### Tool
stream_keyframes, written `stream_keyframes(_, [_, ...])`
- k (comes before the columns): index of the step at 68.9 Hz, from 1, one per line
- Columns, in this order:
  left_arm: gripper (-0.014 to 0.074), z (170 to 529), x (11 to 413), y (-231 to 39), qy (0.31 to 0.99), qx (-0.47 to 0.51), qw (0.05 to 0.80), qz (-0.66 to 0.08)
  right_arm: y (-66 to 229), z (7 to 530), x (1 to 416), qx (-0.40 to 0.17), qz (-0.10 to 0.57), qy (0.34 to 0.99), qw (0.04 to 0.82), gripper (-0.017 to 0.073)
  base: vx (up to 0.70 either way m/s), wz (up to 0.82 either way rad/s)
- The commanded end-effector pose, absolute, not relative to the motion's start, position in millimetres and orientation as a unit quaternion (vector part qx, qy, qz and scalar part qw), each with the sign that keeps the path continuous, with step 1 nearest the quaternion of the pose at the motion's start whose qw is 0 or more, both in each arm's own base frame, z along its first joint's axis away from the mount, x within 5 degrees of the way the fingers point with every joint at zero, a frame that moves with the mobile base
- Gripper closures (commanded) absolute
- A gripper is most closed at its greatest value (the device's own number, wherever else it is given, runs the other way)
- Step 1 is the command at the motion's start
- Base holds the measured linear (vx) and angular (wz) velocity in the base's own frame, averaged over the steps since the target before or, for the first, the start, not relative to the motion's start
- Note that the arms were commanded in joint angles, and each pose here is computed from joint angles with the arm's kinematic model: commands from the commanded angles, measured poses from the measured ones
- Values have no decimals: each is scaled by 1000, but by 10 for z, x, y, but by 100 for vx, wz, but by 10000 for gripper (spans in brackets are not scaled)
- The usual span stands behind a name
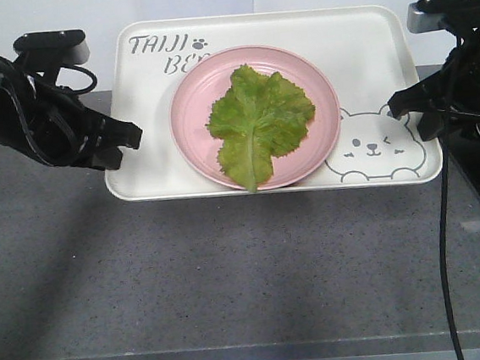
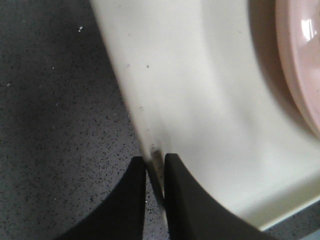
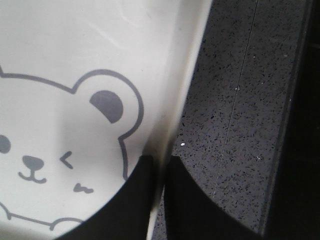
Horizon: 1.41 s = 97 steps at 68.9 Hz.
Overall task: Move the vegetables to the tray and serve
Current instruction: 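Hold the tray level with both grippers over the grey counter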
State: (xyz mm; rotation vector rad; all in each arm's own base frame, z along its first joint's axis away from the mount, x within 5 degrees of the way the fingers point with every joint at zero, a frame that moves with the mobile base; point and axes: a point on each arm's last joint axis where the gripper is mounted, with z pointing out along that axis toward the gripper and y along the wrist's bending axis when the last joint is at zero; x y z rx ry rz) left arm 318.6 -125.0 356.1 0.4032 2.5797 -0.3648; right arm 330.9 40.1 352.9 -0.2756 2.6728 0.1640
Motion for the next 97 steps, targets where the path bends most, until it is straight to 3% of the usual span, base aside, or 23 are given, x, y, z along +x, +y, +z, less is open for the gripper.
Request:
stream_keyframes(1, [599,3915,3077,-1467,906,142,320,-238,632,3811,3233,-110,152,940,286,565,6,-2])
stream_keyframes(97, [599,3915,3077,-1467,906,142,320,-238,632,3811,3233,-110,152,940,286,565,5,-1])
